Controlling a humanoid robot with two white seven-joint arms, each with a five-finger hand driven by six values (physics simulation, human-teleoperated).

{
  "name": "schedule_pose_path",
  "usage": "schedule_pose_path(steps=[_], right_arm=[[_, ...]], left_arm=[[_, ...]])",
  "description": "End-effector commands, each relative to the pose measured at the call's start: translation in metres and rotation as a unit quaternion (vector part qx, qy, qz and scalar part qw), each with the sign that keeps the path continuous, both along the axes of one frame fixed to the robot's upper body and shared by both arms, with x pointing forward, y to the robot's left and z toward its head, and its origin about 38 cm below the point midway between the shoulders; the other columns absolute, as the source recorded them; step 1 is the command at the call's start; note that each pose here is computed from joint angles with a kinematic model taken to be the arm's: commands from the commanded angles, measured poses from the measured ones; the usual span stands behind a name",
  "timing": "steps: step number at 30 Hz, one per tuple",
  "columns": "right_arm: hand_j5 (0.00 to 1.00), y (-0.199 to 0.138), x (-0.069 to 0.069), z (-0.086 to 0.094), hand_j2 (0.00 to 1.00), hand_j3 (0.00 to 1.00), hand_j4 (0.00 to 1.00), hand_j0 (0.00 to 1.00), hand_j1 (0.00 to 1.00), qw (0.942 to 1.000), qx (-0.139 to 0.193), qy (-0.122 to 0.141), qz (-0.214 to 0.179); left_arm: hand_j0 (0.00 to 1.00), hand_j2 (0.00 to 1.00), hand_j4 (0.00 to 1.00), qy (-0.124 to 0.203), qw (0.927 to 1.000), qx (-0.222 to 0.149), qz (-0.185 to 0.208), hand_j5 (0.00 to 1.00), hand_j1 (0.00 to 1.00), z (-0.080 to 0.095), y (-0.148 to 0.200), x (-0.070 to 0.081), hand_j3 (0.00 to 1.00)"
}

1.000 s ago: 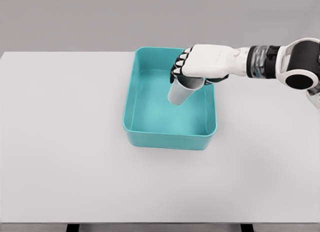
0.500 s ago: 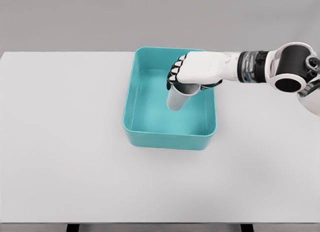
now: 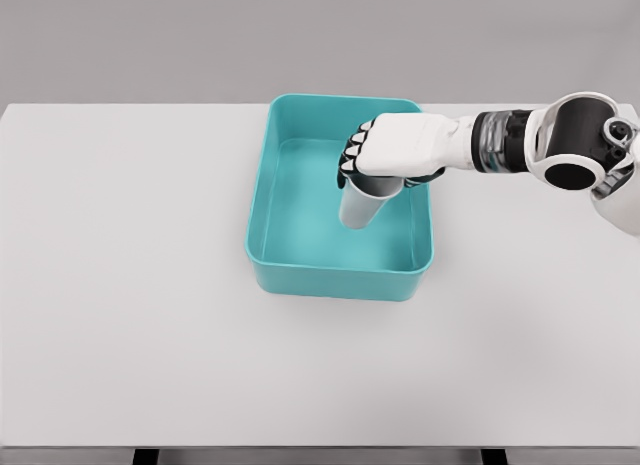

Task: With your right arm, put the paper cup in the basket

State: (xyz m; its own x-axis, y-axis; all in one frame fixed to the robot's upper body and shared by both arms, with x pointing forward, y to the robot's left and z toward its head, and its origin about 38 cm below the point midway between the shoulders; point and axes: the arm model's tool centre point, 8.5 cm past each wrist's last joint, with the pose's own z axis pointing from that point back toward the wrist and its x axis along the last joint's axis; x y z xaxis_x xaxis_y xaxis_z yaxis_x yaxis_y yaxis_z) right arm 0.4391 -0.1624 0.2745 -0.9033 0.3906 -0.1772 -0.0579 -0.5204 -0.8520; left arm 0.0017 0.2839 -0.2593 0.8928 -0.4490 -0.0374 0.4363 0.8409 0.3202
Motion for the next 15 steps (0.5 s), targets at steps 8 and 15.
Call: schedule_pose_path(steps=[8,15], right_arm=[[0.74,0.0042,0.0012,-0.0072,0.74,0.74,0.74,0.74,0.74,1.0000,-0.007,0.004,0.001],[0.75,0.0045,0.0022,-0.0049,0.75,0.75,0.75,0.75,0.75,1.0000,-0.007,0.001,0.001]], left_arm=[[1.00,1.00,1.00,0.000,1.0000,0.000,0.000,1.00,1.00,0.0000,0.0001,-0.0001,1.00],[1.00,1.00,1.00,0.000,1.0000,0.000,0.000,1.00,1.00,0.0000,0.0001,0.0000,1.00]])
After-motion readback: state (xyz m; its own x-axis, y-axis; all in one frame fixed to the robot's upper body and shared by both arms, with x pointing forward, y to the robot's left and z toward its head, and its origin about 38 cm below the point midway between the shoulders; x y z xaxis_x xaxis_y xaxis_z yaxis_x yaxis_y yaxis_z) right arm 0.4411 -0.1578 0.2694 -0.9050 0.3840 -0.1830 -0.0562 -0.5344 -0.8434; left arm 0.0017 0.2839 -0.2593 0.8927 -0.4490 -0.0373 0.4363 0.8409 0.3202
